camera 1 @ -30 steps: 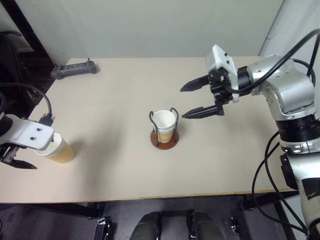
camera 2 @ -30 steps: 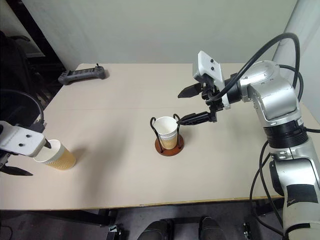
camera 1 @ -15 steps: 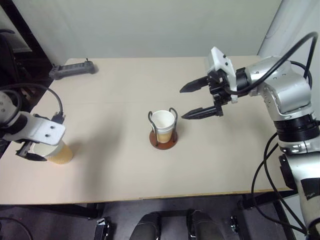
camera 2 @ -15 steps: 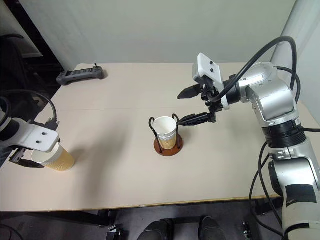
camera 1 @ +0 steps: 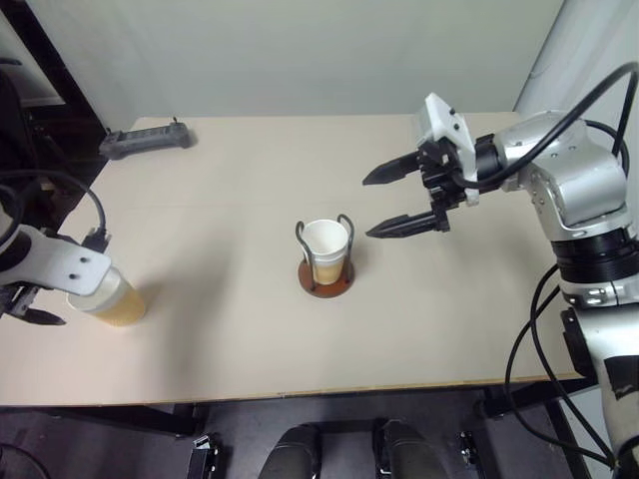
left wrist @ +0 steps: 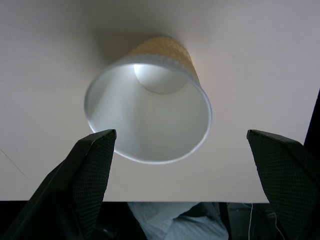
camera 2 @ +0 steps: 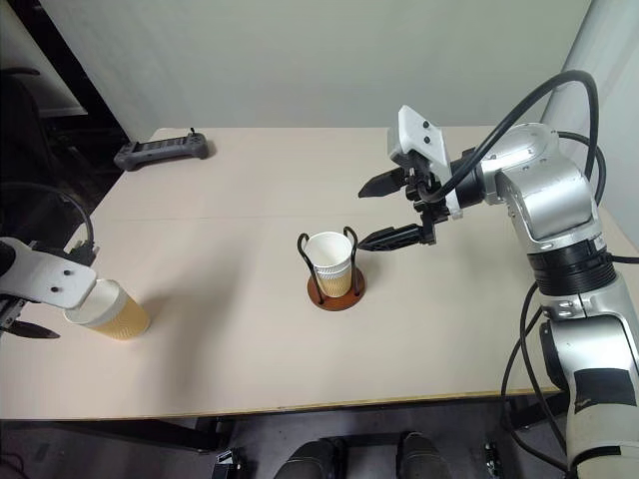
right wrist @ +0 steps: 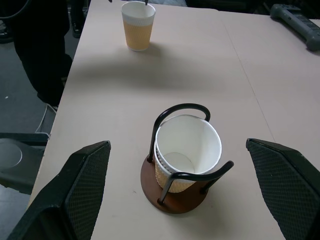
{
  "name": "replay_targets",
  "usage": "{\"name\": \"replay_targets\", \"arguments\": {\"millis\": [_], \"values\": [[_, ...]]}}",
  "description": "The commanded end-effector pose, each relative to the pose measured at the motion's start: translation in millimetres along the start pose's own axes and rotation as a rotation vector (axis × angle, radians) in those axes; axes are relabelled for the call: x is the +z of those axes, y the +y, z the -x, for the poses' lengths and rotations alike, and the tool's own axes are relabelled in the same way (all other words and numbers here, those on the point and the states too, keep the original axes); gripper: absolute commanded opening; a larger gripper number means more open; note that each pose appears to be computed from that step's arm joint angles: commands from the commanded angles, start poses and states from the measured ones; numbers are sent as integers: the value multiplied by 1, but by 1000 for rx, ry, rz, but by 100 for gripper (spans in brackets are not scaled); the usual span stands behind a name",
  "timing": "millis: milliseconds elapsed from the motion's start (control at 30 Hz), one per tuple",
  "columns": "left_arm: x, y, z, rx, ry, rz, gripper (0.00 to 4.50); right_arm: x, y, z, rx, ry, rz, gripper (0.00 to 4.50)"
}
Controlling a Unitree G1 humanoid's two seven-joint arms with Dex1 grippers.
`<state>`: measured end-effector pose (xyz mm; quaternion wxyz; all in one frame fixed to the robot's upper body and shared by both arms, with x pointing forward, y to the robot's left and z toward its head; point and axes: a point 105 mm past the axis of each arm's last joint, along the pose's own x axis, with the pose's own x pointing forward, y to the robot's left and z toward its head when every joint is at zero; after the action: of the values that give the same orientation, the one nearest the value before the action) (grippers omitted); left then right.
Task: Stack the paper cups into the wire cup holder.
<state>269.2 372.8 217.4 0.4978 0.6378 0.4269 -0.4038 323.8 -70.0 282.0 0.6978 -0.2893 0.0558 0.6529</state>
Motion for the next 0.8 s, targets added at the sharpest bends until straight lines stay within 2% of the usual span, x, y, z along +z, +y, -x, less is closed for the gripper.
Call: {"name": "replay_targets", "arguments": {"millis": [33,333,800], "values": [[-9,-1,13,31,30,14,450,11,2,1,5,-13,45,448],[-3,-4,-3,2,9,-6,450,11,3,-1,10,-19,44,448],[7,11,-32,84,-44,-54,450,13,6,-2,9,-21,45,448]]}}
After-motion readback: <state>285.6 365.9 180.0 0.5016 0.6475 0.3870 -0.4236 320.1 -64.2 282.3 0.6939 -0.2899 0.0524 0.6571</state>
